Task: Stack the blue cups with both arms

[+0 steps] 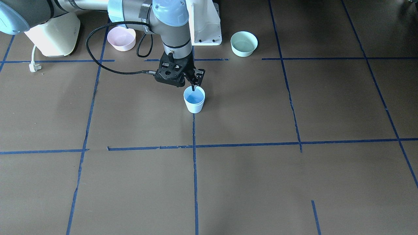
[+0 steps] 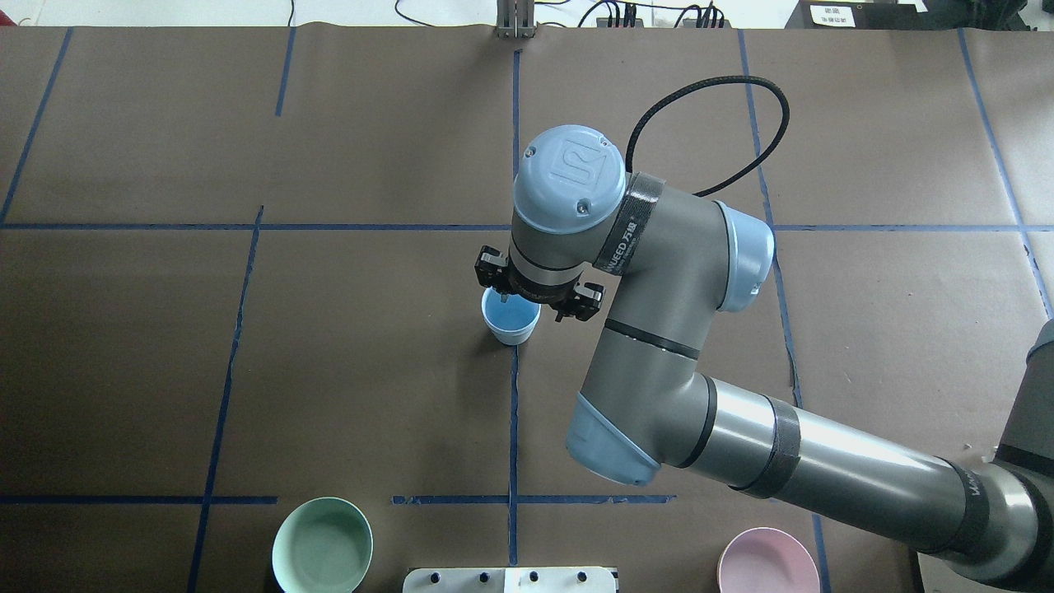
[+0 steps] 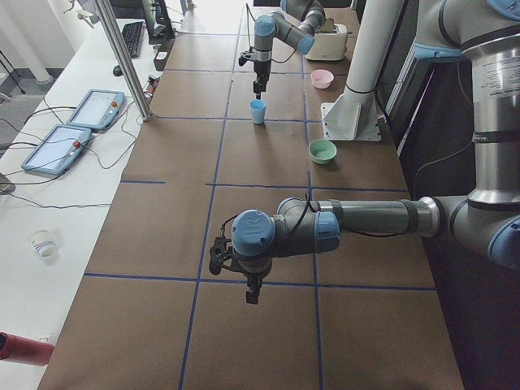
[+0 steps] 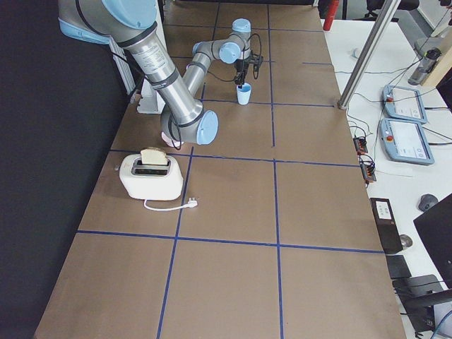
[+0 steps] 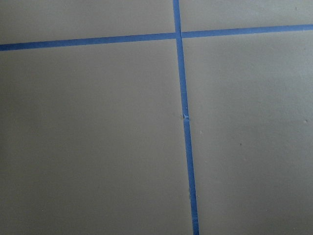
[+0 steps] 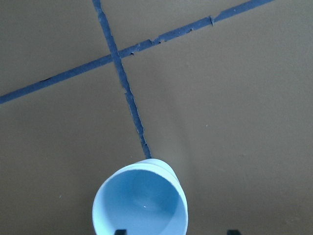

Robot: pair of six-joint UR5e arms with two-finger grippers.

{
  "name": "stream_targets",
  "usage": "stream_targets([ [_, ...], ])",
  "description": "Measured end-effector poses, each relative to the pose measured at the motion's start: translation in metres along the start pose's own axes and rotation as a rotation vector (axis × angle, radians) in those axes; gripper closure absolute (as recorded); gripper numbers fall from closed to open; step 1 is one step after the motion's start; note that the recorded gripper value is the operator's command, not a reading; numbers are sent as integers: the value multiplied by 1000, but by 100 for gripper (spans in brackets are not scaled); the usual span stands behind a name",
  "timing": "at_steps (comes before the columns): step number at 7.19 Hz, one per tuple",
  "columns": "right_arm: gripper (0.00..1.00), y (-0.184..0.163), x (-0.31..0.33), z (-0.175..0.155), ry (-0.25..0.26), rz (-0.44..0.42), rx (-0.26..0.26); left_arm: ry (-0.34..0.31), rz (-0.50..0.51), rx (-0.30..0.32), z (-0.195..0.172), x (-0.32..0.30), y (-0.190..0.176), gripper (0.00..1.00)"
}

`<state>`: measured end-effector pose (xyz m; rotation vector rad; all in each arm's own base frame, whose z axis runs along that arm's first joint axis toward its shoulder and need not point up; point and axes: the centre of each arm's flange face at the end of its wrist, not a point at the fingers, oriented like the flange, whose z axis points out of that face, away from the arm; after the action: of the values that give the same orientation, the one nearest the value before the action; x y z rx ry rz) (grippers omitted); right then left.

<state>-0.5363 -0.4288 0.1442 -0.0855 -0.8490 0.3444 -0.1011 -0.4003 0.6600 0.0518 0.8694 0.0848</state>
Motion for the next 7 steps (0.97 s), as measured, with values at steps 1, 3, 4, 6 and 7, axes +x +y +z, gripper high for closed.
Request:
stream_targets([
  [1, 0, -20, 11, -7, -3, -21, -10, -3, 0, -1, 0, 0, -1, 0],
  [3, 0, -105, 96, -30, 2, -156, -57, -8, -2, -1, -1, 0, -4, 0],
  [4, 0, -149, 164, -43, 10, -246, -74, -9, 1, 0, -1, 1, -4, 0],
  [6, 0, -208, 339, -71, 44, -421, -89, -10, 7, 2, -2, 1, -5, 0],
  [7, 0, -221, 431, -87, 66, -503, -93, -11, 9, 2, -2, 1, -5, 0],
])
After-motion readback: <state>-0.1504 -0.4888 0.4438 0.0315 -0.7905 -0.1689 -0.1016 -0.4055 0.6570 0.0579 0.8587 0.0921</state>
